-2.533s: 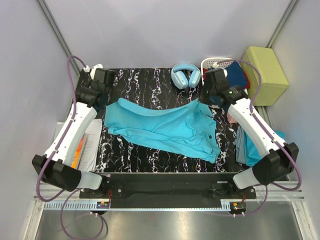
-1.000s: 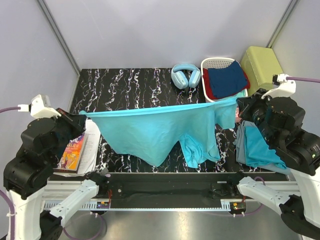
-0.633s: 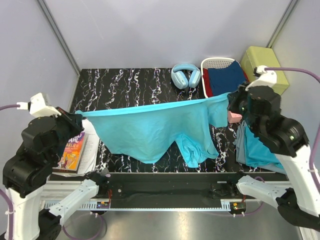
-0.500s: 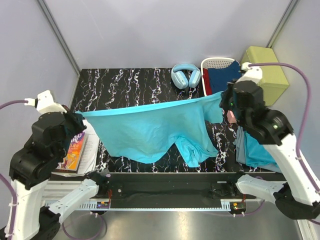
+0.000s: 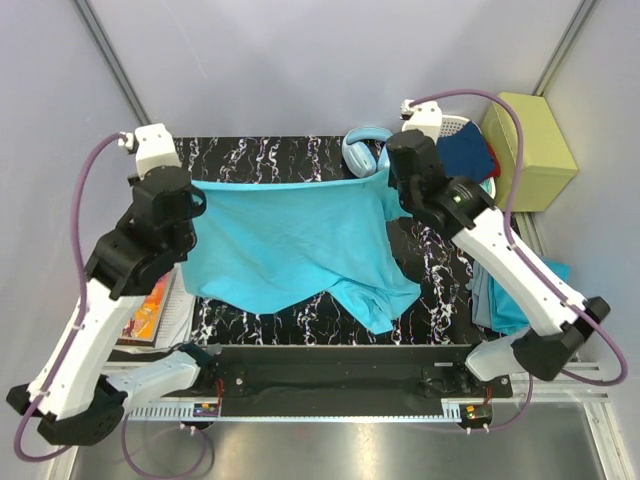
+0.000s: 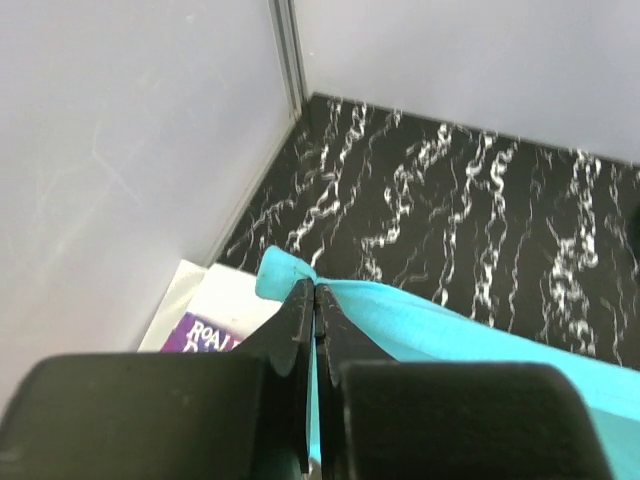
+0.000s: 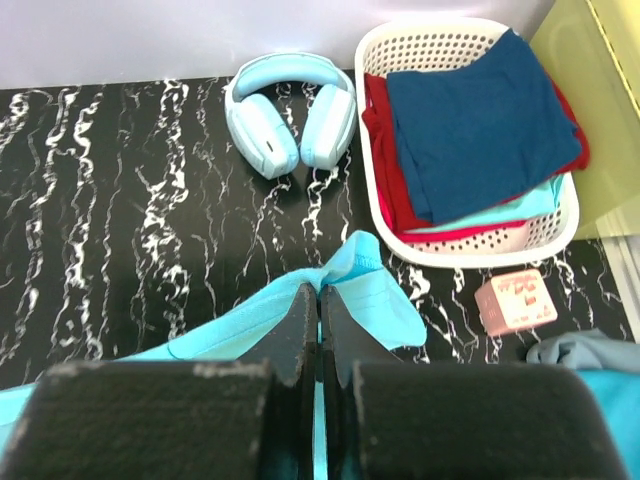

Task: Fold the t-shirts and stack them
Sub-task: Flatten out the tshirt

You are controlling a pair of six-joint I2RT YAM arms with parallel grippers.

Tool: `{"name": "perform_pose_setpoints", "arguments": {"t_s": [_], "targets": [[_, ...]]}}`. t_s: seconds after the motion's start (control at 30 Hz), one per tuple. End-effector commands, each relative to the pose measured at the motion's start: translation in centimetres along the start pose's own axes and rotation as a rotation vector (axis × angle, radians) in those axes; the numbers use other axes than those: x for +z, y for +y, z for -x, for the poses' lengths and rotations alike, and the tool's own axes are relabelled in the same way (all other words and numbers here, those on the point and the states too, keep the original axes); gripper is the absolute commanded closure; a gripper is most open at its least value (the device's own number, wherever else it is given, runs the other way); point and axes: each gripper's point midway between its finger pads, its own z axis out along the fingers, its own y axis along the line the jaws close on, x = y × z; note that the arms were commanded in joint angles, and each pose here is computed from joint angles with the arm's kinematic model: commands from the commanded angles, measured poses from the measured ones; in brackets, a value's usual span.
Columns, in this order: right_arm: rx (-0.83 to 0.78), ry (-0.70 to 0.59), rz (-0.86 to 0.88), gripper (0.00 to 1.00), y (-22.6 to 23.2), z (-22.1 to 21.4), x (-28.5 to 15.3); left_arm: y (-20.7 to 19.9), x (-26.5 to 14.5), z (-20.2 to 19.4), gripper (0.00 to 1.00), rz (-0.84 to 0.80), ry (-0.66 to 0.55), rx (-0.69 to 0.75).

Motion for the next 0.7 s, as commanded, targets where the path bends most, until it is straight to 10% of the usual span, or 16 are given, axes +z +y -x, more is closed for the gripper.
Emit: {"name": "perform_pose_setpoints", "arguments": {"t_s": [0.0, 0.67], "targets": [[0.055, -0.087, -0.051, 1.00, -0.1, 3.5, 1.8, -1.0, 1.7, 4.4, 1.00, 0.070, -0.131, -0.055], [0.087, 0.065, -0.150, 1.00, 1.7, 0.5, 15.1, -6.8, 14.5, -1.3, 1.00, 0.163, 0.105, -0.043]]}}
